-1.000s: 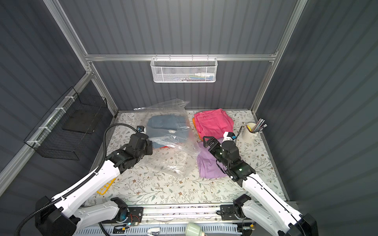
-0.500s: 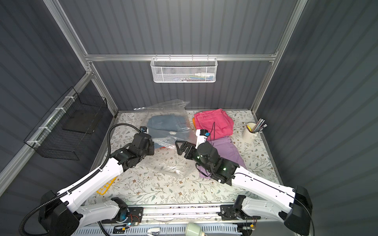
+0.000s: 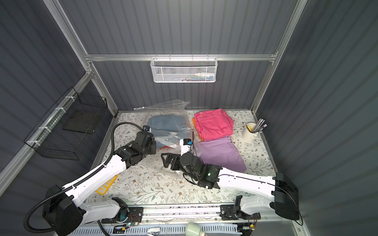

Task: Take the trousers out of the vacuum bag
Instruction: Take out the trousers from the vacuum bag.

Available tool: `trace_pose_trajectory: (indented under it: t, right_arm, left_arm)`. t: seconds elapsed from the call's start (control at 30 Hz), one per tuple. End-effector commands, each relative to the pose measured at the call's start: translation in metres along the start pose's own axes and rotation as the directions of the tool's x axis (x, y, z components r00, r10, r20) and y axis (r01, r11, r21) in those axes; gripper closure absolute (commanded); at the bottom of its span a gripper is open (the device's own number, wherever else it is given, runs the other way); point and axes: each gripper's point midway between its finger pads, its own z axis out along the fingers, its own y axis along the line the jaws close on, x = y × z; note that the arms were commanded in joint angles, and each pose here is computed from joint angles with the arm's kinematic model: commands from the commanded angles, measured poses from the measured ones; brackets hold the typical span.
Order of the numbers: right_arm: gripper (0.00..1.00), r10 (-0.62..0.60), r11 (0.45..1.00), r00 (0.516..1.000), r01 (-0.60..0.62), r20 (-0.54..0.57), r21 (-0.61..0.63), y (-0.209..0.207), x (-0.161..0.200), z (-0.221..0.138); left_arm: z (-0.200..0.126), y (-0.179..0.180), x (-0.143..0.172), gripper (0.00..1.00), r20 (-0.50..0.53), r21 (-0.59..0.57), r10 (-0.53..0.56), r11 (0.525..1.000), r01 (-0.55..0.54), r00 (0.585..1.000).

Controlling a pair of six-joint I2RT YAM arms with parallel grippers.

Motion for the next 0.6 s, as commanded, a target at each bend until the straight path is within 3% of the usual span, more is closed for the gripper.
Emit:
trace_pose_trajectory:
  t: [0.0, 0.57]
  right_arm:
    - [0.03, 0.025, 1.0, 1.0, -0.025, -0.002, 0.002, -0.003, 0.011, 0.013]
    - [0.08, 0.106, 0.993, 0.987, -0.1, -0.123, 0.056, -0.034, 0.062, 0.062]
  left_arm:
    - [-0.006, -0.006, -0.021, 1.0, 0.042, 0.032, 0.005, 0.999, -0.007, 0.999]
    - [-0.017, -0.009, -0.036, 1.0, 0.078, 0.056, 0.001, 0.998, -0.005, 0.997]
